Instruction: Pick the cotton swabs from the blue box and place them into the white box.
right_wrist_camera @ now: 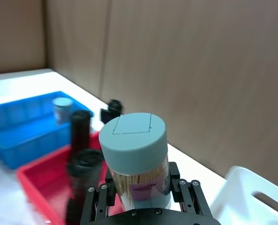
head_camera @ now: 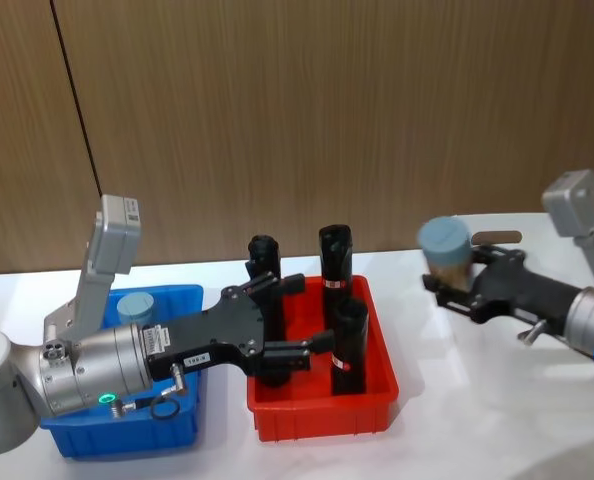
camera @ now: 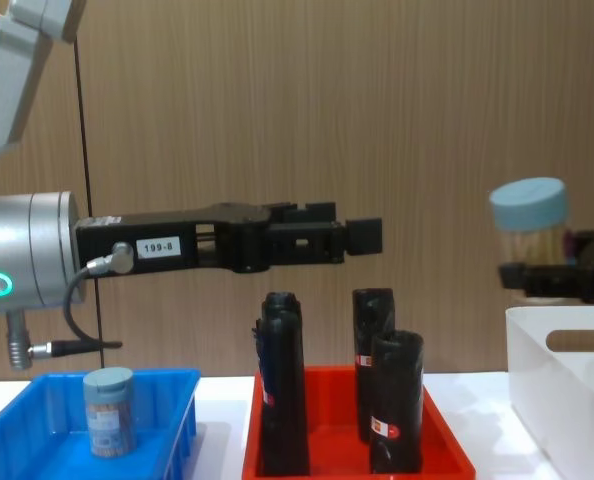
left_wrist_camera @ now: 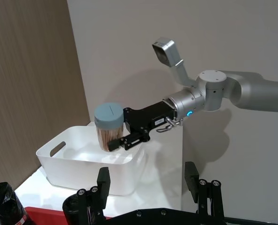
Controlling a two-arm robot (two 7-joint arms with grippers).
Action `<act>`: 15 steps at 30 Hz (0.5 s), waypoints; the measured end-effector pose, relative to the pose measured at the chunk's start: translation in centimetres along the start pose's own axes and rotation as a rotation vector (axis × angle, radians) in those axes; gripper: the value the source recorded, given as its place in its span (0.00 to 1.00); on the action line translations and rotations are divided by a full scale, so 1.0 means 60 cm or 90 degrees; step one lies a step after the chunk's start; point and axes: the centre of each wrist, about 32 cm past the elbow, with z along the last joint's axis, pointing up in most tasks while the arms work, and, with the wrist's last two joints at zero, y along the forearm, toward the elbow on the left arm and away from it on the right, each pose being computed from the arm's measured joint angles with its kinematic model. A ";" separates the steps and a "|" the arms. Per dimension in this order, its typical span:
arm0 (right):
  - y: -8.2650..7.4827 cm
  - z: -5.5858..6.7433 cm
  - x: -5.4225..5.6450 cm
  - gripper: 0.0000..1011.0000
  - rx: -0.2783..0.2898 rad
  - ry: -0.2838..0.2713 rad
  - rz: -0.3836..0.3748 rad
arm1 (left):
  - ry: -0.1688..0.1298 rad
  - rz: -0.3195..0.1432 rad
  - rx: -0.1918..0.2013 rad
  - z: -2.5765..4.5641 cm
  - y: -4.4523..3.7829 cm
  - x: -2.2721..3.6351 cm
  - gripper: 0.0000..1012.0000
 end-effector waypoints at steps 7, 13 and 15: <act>-0.008 -0.022 0.033 0.65 -0.031 0.011 -0.071 | 0.000 0.000 0.000 0.000 0.000 0.0000 0.99; -0.008 -0.042 0.058 0.65 -0.062 0.025 -0.117 | 0.000 0.000 0.000 0.000 0.000 0.0000 0.99; -0.006 -0.052 0.068 0.65 -0.076 0.031 -0.132 | 0.000 0.000 0.000 0.000 0.000 0.0000 0.99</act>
